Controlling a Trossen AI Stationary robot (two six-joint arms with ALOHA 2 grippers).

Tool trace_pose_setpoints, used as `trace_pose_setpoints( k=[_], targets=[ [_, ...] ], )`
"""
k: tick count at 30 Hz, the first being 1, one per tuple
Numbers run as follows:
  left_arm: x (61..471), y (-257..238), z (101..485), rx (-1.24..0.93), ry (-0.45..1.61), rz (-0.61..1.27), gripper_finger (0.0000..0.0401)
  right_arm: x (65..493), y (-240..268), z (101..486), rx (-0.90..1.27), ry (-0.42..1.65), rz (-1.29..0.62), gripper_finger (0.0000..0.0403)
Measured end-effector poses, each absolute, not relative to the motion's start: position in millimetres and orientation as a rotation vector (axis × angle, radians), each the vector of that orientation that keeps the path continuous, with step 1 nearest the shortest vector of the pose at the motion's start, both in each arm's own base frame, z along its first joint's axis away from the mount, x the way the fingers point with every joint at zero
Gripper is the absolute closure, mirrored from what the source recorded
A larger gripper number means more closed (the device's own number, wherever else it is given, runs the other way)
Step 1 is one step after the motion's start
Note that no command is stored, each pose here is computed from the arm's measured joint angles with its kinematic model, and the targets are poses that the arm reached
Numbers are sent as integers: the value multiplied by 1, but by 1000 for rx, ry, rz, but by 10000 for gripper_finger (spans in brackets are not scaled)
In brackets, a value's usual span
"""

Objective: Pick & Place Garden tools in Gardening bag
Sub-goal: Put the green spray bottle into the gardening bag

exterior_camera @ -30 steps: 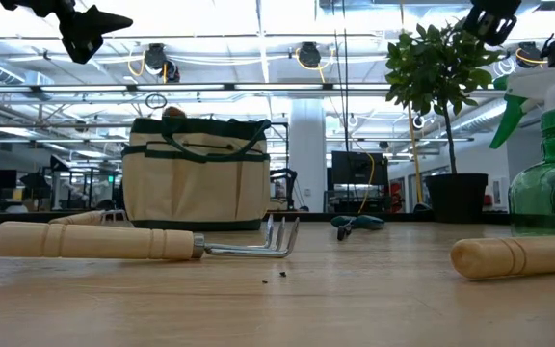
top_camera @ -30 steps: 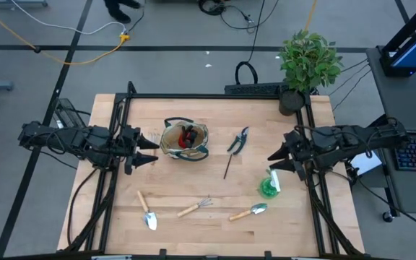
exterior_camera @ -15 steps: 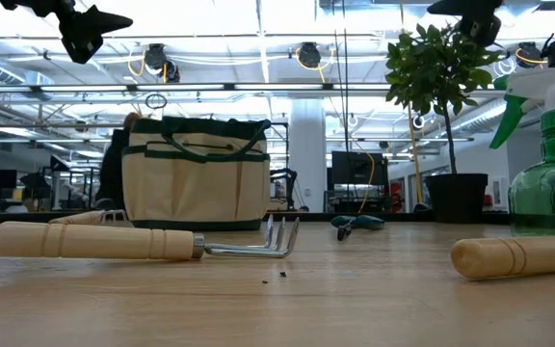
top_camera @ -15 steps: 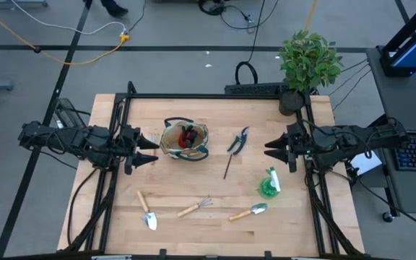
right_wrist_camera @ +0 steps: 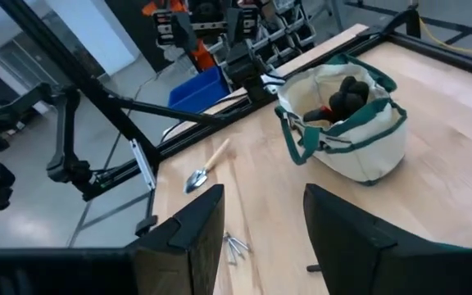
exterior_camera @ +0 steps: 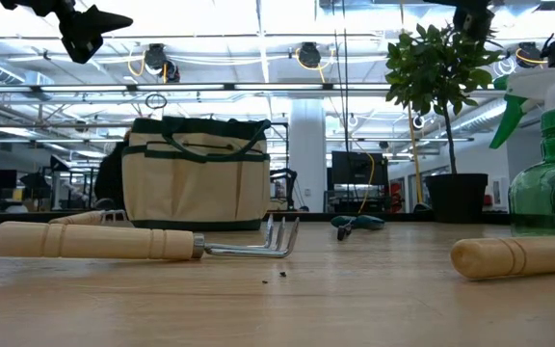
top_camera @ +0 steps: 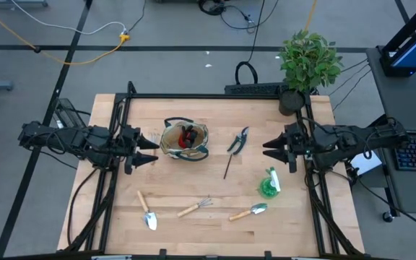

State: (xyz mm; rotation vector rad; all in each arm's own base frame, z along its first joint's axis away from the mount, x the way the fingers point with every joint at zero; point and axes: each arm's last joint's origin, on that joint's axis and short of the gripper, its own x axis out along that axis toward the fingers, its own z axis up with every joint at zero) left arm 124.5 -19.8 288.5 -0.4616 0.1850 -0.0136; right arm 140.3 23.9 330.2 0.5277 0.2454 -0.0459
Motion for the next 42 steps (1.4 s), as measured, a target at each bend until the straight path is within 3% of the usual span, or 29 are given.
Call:
trace_pose_setpoints(
  k=[6, 10, 20, 26, 42],
  targets=[
    [124, -20, 289, -473, 185, -13, 134, 137, 26, 349, 523, 274, 40, 241],
    [125, -20, 288, -473, 186, -13, 135, 134, 31, 368, 540, 417, 46, 241],
    [124, -20, 288, -468, 189, -11, 134, 145, 61, 358, 680, 1093, -153, 241],
    [124, -20, 288, -453, 188, -12, 134, 154, 72, 342, 707, 1320, -239, 241],
    [124, -20, 288, -450, 188, -12, 134, 160, 63, 340, 719, 1315, -271, 241]
  ],
)
